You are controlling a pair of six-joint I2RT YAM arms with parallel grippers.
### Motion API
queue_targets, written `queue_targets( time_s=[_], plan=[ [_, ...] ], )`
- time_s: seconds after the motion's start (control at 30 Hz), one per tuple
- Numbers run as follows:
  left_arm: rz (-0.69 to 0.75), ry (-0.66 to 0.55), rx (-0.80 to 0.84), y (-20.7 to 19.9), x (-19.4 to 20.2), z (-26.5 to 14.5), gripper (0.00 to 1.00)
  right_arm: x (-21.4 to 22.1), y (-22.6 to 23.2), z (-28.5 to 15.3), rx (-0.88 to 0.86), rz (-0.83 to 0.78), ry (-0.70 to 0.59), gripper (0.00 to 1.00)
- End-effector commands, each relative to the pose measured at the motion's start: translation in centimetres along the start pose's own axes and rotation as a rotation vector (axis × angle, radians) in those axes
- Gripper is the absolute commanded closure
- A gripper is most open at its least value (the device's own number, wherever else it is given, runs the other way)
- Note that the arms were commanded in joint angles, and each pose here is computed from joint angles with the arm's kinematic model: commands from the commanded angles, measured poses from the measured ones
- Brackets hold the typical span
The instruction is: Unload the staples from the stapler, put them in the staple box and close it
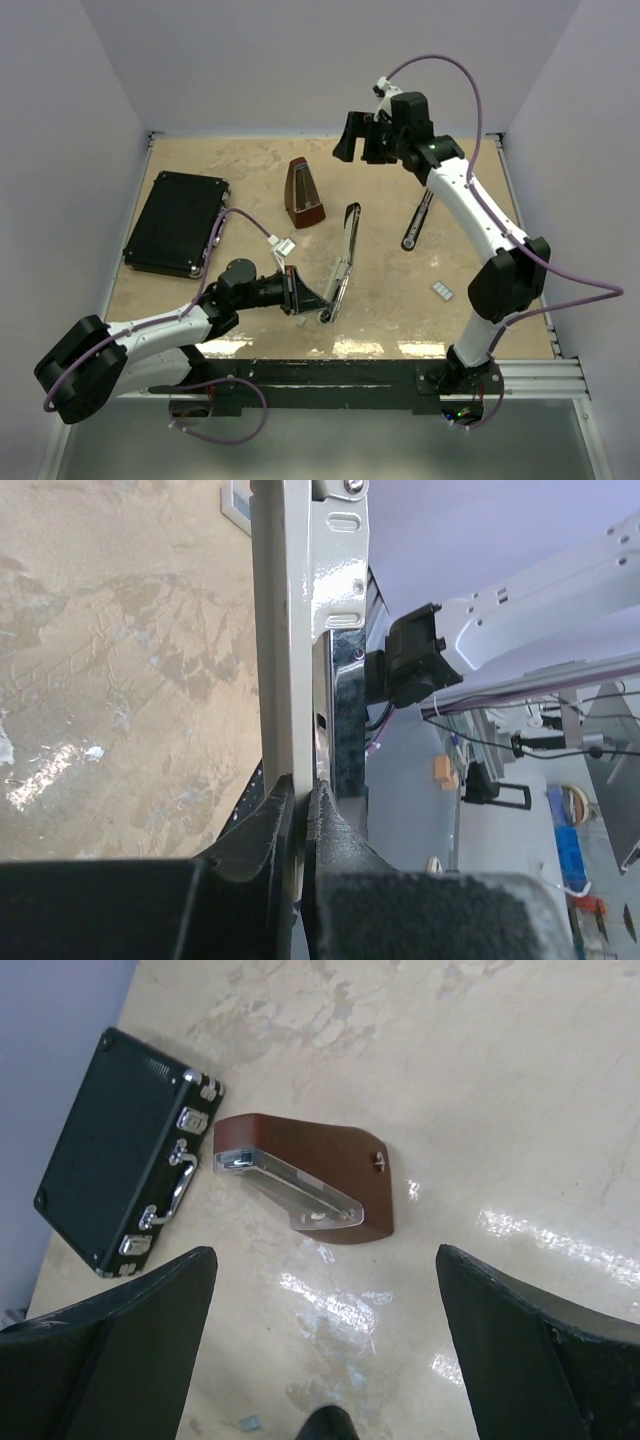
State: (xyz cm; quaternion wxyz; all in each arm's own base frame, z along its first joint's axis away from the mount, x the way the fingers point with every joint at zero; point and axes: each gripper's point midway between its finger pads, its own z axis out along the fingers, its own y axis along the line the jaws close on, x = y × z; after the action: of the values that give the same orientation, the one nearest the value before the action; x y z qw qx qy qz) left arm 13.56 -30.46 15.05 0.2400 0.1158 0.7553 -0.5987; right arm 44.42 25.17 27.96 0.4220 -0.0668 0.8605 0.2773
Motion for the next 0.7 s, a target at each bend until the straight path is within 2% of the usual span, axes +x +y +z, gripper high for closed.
queue_targets(
  time_s=[0.0,0.17,0.27,0.33,0.47,0.67],
  plan=[
    [0.085,-0.185,0.074,-3.5,-4.7,-0.4,1.00,-0.7,1.0,-4.4,-0.010,0.010,-0.062,0.04],
    [0.087,-0.269,0.041,-3.9,-6.8,-1.0,1.00,2.7,2.3,-8.0,-0.106,0.064,-0.065,0.09],
    [0.081,-0.287,0.033,-4.1,-7.3,-1.1,1.00,6.7,3.4,-9.5,-0.186,0.084,-0.032,0.12],
    [0.071,-0.309,0.040,-4.4,-7.6,-1.2,1.00,7.4,4.8,-10.9,-0.234,0.092,-0.047,0.15],
    [0.075,-0.329,0.039,-4.6,-8.2,-1.3,1.00,11.3,6.4,-11.0,-0.274,0.092,-0.001,0.17],
    [0.079,-0.347,0.055,-5.1,-8.5,-1.5,1.00,13.6,8.0,-10.1,-0.311,0.114,0.027,0.22]
  ],
)
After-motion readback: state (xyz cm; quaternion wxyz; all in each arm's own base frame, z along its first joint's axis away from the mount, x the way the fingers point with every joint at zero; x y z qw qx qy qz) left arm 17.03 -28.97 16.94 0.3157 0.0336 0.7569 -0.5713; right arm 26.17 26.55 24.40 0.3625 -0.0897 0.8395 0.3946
